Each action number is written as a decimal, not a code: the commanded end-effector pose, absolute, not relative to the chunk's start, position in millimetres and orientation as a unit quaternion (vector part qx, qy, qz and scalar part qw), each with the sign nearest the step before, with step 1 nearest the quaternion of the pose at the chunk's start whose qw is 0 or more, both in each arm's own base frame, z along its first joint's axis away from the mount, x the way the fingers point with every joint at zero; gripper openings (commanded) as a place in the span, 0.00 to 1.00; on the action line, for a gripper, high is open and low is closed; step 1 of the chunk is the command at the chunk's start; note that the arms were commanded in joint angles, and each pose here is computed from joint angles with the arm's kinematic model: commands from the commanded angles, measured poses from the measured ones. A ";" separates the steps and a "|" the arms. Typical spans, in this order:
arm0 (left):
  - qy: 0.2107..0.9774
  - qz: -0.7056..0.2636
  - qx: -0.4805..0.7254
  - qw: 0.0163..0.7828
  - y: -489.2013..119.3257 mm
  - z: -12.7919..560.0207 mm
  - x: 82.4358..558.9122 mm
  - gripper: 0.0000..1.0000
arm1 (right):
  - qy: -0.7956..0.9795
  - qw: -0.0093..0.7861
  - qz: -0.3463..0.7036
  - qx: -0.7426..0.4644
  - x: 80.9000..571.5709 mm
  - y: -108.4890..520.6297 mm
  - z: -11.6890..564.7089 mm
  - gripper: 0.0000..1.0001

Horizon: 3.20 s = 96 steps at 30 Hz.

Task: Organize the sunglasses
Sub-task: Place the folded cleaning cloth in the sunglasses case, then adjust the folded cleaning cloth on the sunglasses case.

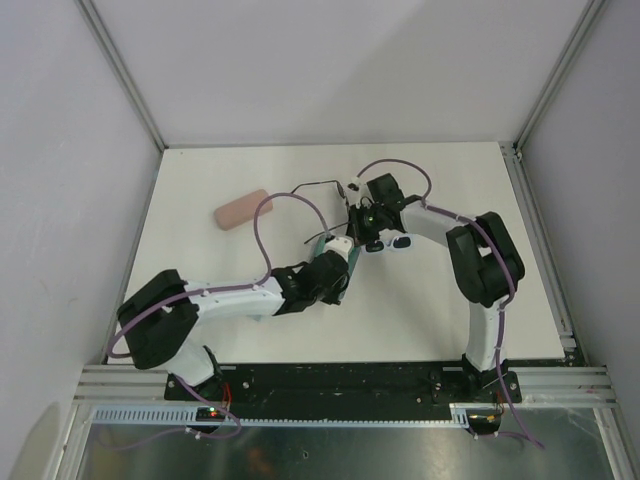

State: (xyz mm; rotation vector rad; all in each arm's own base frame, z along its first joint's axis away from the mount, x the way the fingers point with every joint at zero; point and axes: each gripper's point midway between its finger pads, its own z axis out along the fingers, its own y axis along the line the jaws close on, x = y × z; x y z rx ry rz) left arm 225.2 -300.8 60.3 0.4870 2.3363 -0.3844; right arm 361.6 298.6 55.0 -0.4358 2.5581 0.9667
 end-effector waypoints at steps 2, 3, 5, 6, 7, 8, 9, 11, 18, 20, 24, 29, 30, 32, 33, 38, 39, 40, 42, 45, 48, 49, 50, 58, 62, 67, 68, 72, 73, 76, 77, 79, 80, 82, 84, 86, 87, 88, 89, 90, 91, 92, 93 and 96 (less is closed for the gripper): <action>0.893 -0.164 0.200 0.368 -326.4 71.5 228.7 0.00 | 0.902 0.221 0.336 -0.156 367.9 286.6 76.7 0.00; 0.894 -0.163 0.204 0.365 -329.0 69.3 227.8 0.00 | 0.903 0.221 0.333 -0.155 367.1 284.2 76.1 0.00; 0.895 -0.161 0.209 0.361 -332.9 65.1 226.8 0.00 | 0.907 0.222 0.325 -0.151 366.1 278.7 74.0 0.00; 0.894 -0.162 0.211 0.360 -335.0 64.3 226.6 0.00 | 0.909 0.221 0.321 -0.149 365.1 276.2 72.1 0.00; 0.895 -0.161 0.214 0.358 -336.7 62.4 225.9 0.00 | 0.910 0.219 0.318 -0.147 363.9 274.0 70.9 0.00; 0.895 -0.161 0.215 0.356 -338.1 61.4 225.8 0.00 | 0.913 0.218 0.314 -0.145 362.8 271.7 69.0 0.00; 0.895 -0.161 0.217 0.354 -339.4 60.0 225.0 0.00 | 0.914 0.219 0.311 -0.143 362.4 269.4 68.9 0.00; 0.895 -0.162 0.221 0.352 -342.0 58.6 223.7 0.00 | 0.916 0.221 0.306 -0.138 360.8 264.0 68.0 0.00; 0.894 -0.168 0.231 0.345 -348.3 56.6 217.8 0.01 | 0.922 0.221 0.293 -0.125 357.5 252.4 65.6 0.08; 0.894 -0.172 0.232 0.342 -350.8 56.0 216.0 0.03 | 0.922 0.221 0.292 -0.126 356.8 252.1 66.3 0.11; 0.891 -0.181 0.236 0.342 -357.4 60.7 213.9 0.07 | 0.923 0.222 0.288 -0.125 354.8 251.1 68.3 0.12; 0.890 -0.187 0.234 0.343 -359.5 64.4 212.9 0.15 | 0.925 0.228 0.277 -0.122 352.7 245.9 72.1 0.20; 0.890 -0.188 0.233 0.344 -359.4 65.7 212.8 0.18 | 0.925 0.230 0.275 -0.122 352.4 244.9 73.8 0.21; 0.887 -0.197 0.231 0.348 -361.1 73.0 212.6 0.23 | 0.925 0.235 0.274 -0.117 352.2 243.4 77.8 0.24; 0.885 -0.202 0.230 0.352 -361.9 78.9 212.5 0.25 | 0.925 0.239 0.273 -0.115 352.5 242.6 81.6 0.25; 0.869 -0.234 0.224 0.374 -364.0 113.9 211.6 0.36 | 0.924 0.254 0.270 -0.094 351.8 238.7 96.9 0.27; 0.866 -0.240 0.222 0.379 -363.4 121.8 211.3 0.37 | 0.924 0.258 0.269 -0.088 351.3 237.3 100.1 0.27; 0.863 -0.243 0.221 0.383 -362.9 127.8 211.1 0.38 | 0.924 0.262 0.267 -0.082 351.3 235.9 102.3 0.28; 0.858 -0.250 0.215 0.394 -359.4 142.6 211.7 0.39 | 0.922 0.271 0.268 -0.071 350.1 234.1 109.8 0.28; 0.852 -0.257 0.194 0.413 -347.4 166.4 217.4 0.40 | 0.918 0.288 0.269 -0.054 347.4 230.9 120.6 0.29; 0.852 -0.260 0.157 0.427 -324.2 184.6 232.6 0.40 | 0.915 0.300 0.268 -0.034 343.8 228.1 127.9 0.28; 0.853 -0.259 0.145 0.429 -315.7 187.3 237.7 0.40 | 0.915 0.302 0.267 -0.029 341.9 228.5 129.1 0.28; 0.855 -0.257 0.130 0.432 -304.2 188.7 244.3 0.41 | 0.916 0.302 0.264 -0.021 339.9 228.0 129.0 0.29; 0.869 -0.243 0.052 0.427 -244.7 175.6 275.8 0.55 | 0.924 0.294 0.244 -0.008 311.4 257.9 118.0 0.31; 0.876 -0.238 0.039 0.417 -240.2 165.8 284.0 0.60 | 0.927 0.290 0.240 0.009 302.7 270.6 108.6 0.25; 0.884 -0.235 0.040 0.401 -245.2 152.1 291.6 0.59 | 0.927 0.271 0.256 0.027 292.3 285.9 97.0 0.14; 0.886 -0.235 0.041 0.398 -246.7 149.0 292.6 0.59 | 0.928 0.267 0.258 0.027 289.3 289.4 94.6 0.12; 0.888 -0.234 0.041 0.393 -250.7 142.4 297.2 0.60 | 0.934 0.248 0.257 0.027 279.9 296.8 80.1 0.04; 0.889 -0.234 0.041 0.393 -250.9 141.2 298.2 0.60 | 0.935 0.241 0.258 0.026 277.3 298.3 75.4 0.02; 0.890 -0.233 0.038 0.391 -251.2 137.9 301.8 0.60 | 0.940 0.227 0.254 0.026 272.4 299.9 63.5 0.00; 0.890 -0.233 0.037 0.390 -250.8 137.2 303.1 0.60 | 0.942 0.223 0.249 0.027 271.2 298.8 58.7 0.00; 0.890 -0.233 0.035 0.390 -250.1 136.3 305.1 0.60 | 0.947 0.215 0.237 0.030 268.6 295.0 48.6 0.00; 0.890 -0.233 0.034 0.390 -249.2 136.1 306.1 0.60 | 0.949 0.212 0.230 0.031 267.3 292.8 44.3 0.00; 0.890 -0.230 0.031 0.393 -245.8 136.2 308.2 0.60 | 0.954 0.205 0.218 0.033 264.8 288.4 35.0 0.00; 0.890 -0.227 0.026 0.395 -240.8 136.4 310.3 0.61 | 0.957 0.198 0.210 0.033 262.2 285.5 27.9 0.00; 0.888 -0.226 0.020 0.400 -233.9 138.9 312.2 0.61 | 0.957 0.197 0.212 0.031 261.8 285.4 27.4 0.00; 0.887 -0.225 0.017 0.403 -230.7 140.1 313.1 0.61 | 0.955 0.200 0.217 0.029 263.3 286.4 29.9 0.00; 0.886 -0.224 0.015 0.405 -227.2 141.1 313.2 0.62 | 0.952 0.205 0.226 0.029 266.2 287.5 36.1 0.02; 0.885 -0.222 0.011 0.409 -223.5 142.6 314.1 0.63 | 0.948 0.211 0.235 0.029 269.3 288.2 41.9 0.06; 0.884 -0.221 0.009 0.413 -219.9 144.3 314.1 0.63 | 0.944 0.218 0.247 0.029 273.2 288.4 51.0 0.11; 0.883 -0.220 0.005 0.415 -216.4 145.3 314.3 0.64 | 0.940 0.224 0.257 0.029 277.2 287.9 58.5 0.14; 0.881 -0.219 0.003 0.419 -213.5 147.0 314.0 0.64 | 0.934 0.234 0.267 0.030 281.9 286.1 68.4 0.17; 0.880 -0.218 0.000 0.422 -210.1 148.1 314.1 0.64 | 0.930 0.242 0.274 0.029 286.1 283.7 76.7 0.19; 0.876 -0.218 -0.004 0.430 -201.9 152.1 311.3 0.64 | 0.919 0.277 0.279 0.027 301.7 270.8 104.3 0.25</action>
